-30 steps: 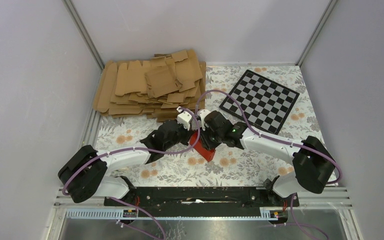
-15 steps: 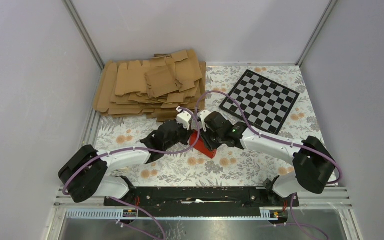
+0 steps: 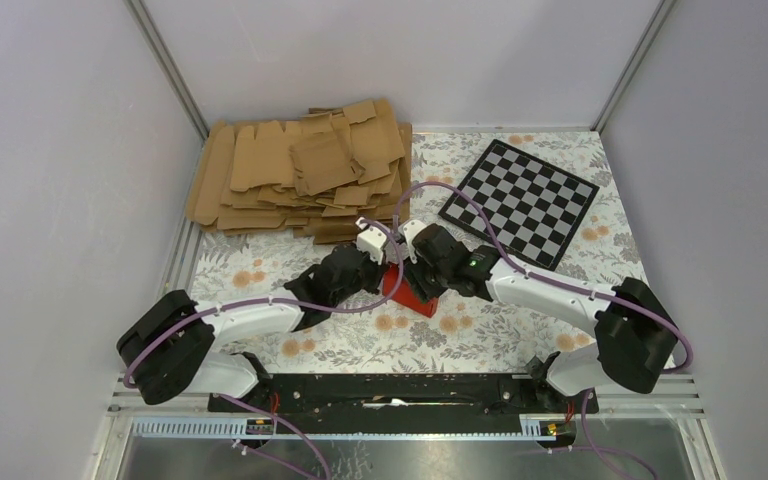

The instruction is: Fold the paper box

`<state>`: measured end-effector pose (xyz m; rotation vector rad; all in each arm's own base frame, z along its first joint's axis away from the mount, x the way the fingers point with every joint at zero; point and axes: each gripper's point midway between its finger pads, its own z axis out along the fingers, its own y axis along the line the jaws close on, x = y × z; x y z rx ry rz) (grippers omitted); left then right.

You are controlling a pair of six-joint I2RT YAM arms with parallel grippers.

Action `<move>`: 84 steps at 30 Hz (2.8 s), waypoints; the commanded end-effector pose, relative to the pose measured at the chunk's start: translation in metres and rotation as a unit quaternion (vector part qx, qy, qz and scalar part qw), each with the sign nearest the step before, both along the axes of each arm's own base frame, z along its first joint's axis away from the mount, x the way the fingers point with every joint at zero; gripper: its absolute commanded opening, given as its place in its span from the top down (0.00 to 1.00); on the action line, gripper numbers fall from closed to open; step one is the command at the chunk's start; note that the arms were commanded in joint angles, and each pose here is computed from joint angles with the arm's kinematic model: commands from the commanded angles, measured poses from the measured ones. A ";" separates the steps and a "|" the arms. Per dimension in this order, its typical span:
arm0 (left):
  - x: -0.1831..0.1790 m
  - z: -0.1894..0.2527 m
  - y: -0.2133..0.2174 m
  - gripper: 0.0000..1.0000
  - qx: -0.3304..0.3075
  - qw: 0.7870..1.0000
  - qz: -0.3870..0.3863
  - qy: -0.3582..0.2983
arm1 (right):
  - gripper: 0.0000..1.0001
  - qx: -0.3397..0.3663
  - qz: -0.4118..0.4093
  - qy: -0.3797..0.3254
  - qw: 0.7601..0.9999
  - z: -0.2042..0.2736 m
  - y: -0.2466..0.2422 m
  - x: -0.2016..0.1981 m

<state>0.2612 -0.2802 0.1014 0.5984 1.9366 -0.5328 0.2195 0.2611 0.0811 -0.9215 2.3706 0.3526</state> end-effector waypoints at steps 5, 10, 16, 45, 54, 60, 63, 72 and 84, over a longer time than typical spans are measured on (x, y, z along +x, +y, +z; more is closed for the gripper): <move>-0.013 -0.017 0.003 1.00 0.037 0.999 0.005 0.013 | 0.34 -0.021 -0.050 -0.042 0.998 0.014 -0.017 0.013; -0.019 -0.015 -0.003 1.00 0.042 0.999 -0.001 0.002 | 0.39 -0.015 -0.055 -0.031 0.998 0.014 -0.018 0.009; -0.022 -0.009 -0.005 1.00 0.033 0.999 -0.005 -0.002 | 0.58 -0.013 -0.047 -0.024 0.999 0.011 -0.018 0.004; -0.046 0.003 -0.006 1.00 -0.045 0.999 -0.024 -0.002 | 0.50 -0.004 0.018 -0.003 1.000 -0.002 0.005 0.001; -0.048 -0.003 -0.006 1.00 -0.048 0.999 -0.017 0.015 | 0.64 -0.047 -0.029 -0.040 0.998 0.007 -0.025 0.010; -0.048 0.002 -0.005 0.74 -0.054 0.998 -0.012 0.018 | 0.64 -0.025 -0.017 -0.019 0.999 0.003 -0.017 0.001; -0.045 0.014 0.007 0.60 -0.074 0.997 0.017 0.014 | 0.65 -0.020 -0.010 -0.008 1.000 0.000 -0.014 -0.003; -0.010 0.054 0.026 0.30 -0.210 0.972 0.046 0.097 | 0.67 -0.007 -0.006 -0.004 1.000 0.000 -0.011 -0.006; 0.024 0.055 -0.020 0.21 -0.238 0.953 0.024 0.189 | 0.68 0.001 -0.004 0.000 1.000 -0.002 -0.006 -0.006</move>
